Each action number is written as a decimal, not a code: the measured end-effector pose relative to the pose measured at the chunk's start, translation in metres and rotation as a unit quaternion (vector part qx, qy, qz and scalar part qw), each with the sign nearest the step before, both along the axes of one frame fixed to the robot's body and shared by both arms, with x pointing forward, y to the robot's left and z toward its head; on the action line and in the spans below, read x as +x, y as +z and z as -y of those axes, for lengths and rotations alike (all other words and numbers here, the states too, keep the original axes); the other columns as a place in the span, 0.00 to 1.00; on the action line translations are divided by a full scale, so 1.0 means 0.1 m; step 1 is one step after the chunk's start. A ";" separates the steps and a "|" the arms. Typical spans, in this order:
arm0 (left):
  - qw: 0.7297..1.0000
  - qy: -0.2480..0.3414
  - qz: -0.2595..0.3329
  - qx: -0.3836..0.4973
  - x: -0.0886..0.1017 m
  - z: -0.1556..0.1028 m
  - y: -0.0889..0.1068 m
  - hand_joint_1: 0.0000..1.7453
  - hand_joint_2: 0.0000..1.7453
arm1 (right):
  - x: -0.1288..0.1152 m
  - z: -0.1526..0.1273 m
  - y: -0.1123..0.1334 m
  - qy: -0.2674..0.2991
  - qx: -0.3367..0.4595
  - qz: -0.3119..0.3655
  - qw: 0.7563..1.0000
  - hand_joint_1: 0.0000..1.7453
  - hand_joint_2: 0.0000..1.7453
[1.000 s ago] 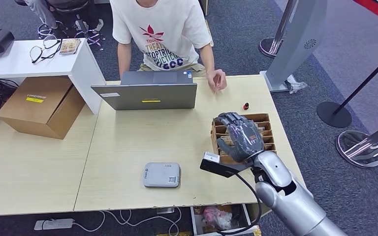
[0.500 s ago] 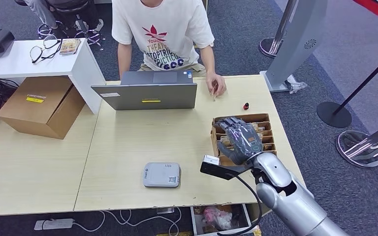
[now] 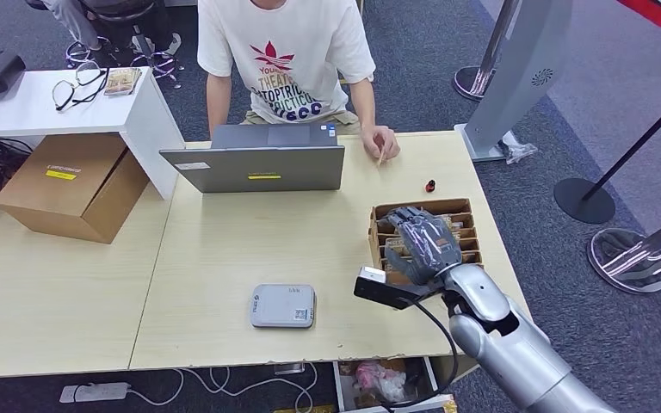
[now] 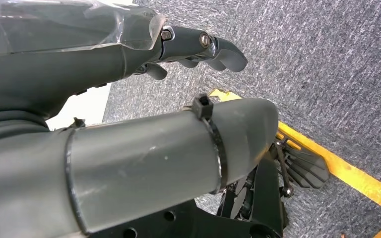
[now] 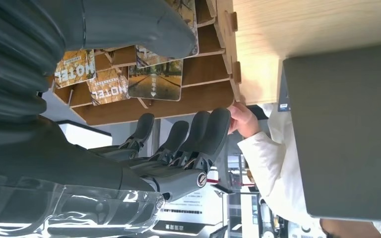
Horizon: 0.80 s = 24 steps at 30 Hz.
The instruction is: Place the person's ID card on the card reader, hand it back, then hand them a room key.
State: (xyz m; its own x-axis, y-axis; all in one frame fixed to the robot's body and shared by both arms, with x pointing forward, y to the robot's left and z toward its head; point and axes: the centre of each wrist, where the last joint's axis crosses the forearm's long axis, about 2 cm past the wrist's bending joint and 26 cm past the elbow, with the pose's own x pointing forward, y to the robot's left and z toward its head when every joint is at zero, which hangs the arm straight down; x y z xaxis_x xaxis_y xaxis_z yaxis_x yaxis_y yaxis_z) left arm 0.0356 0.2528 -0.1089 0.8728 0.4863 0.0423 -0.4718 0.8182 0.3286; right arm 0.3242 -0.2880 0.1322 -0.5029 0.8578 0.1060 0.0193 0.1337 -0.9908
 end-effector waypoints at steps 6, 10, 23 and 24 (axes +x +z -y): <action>1.000 0.003 -0.003 -0.003 -0.03 0.00 0.00 0.00 0.00 | 0.02 0.03 -0.03 -0.008 -0.005 -0.006 1.000 0.38 1.00; 1.000 0.004 -0.006 -0.004 -0.06 0.02 0.00 0.00 0.00 | 0.03 0.05 -0.04 -0.011 -0.009 -0.010 1.000 0.39 1.00; 1.000 0.004 -0.007 -0.005 -0.08 0.03 -0.01 0.00 0.00 | 0.07 0.10 -0.04 -0.018 -0.020 -0.019 0.999 0.51 1.00; 1.000 0.004 -0.007 -0.005 -0.08 0.03 -0.01 0.00 0.00 | 0.07 0.11 -0.04 -0.018 -0.020 -0.019 0.999 0.51 1.00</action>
